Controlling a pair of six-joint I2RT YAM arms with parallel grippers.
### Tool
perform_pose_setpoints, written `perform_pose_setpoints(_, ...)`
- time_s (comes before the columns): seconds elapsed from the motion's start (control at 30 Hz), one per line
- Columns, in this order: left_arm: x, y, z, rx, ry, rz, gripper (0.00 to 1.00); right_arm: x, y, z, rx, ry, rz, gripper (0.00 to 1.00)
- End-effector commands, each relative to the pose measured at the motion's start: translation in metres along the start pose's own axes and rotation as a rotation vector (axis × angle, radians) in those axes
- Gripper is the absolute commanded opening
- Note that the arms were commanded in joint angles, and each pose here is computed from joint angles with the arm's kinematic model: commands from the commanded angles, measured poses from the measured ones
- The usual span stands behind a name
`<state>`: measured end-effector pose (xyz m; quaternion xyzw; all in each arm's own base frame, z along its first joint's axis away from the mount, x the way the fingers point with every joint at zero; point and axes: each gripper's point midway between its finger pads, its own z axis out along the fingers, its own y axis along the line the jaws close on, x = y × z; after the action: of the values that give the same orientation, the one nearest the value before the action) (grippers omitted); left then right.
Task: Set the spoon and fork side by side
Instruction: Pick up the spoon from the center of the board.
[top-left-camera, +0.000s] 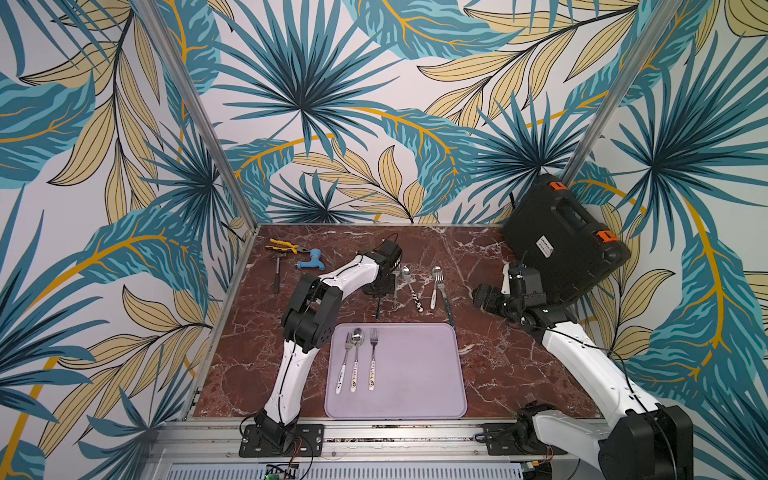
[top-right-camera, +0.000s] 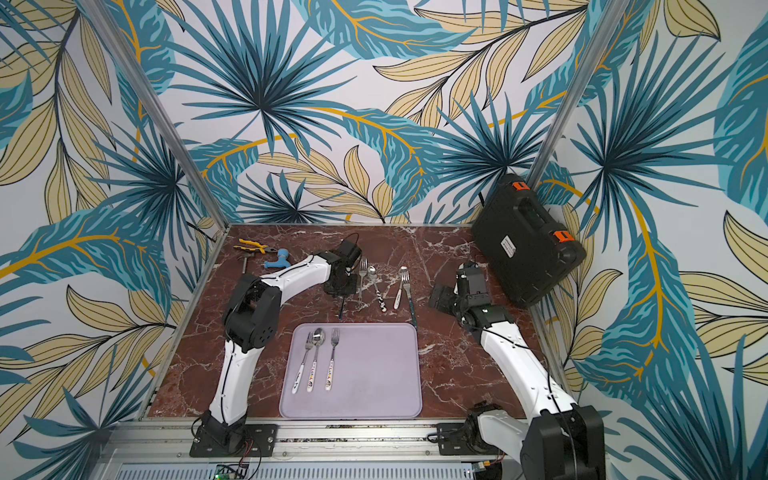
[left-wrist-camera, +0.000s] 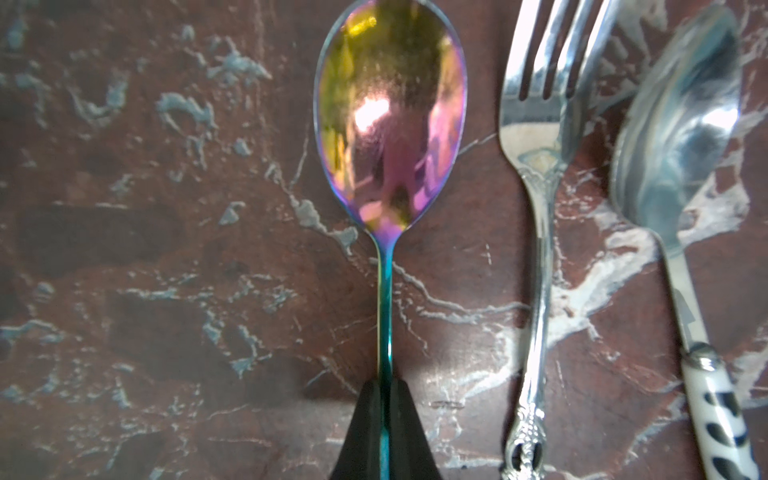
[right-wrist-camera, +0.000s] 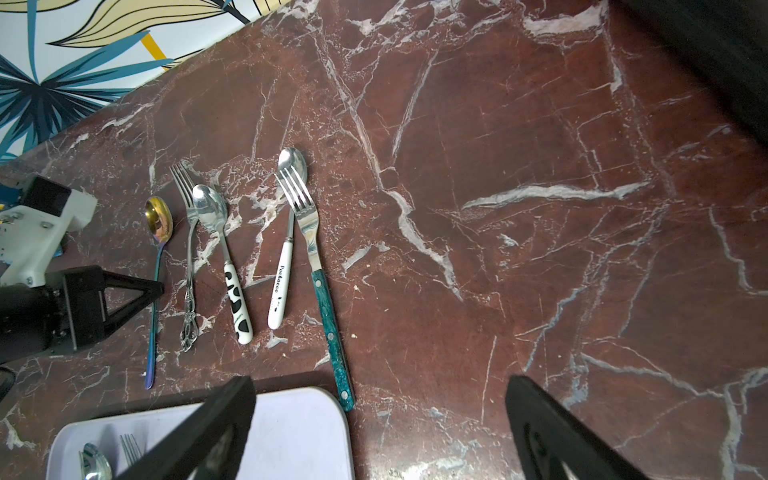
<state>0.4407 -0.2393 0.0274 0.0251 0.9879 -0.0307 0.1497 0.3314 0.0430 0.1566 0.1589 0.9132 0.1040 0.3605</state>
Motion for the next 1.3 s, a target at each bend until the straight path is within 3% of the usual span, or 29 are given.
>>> perform_pose_setpoints(0.0,-0.003,-0.002,0.003,0.009,0.011,0.016,0.0,0.003,-0.003,-0.001,0.018,0.019,0.001,0.99)
perform_pose_setpoints(0.7,-0.034,-0.012,-0.093,0.111,-0.16,0.02,0.0,0.002,-0.002,-0.002,0.014,0.015,0.0,1.0)
perform_pose_setpoints(0.97,0.001,-0.013,-0.117,0.119,-0.158,0.024,0.0,0.001,-0.001,-0.003,0.009,0.011,0.002,0.99)
perform_pose_setpoints(1.27,0.07,-0.025,-0.128,0.132,-0.13,0.022,0.0,0.002,0.001,-0.001,0.0,0.019,0.004,1.0)
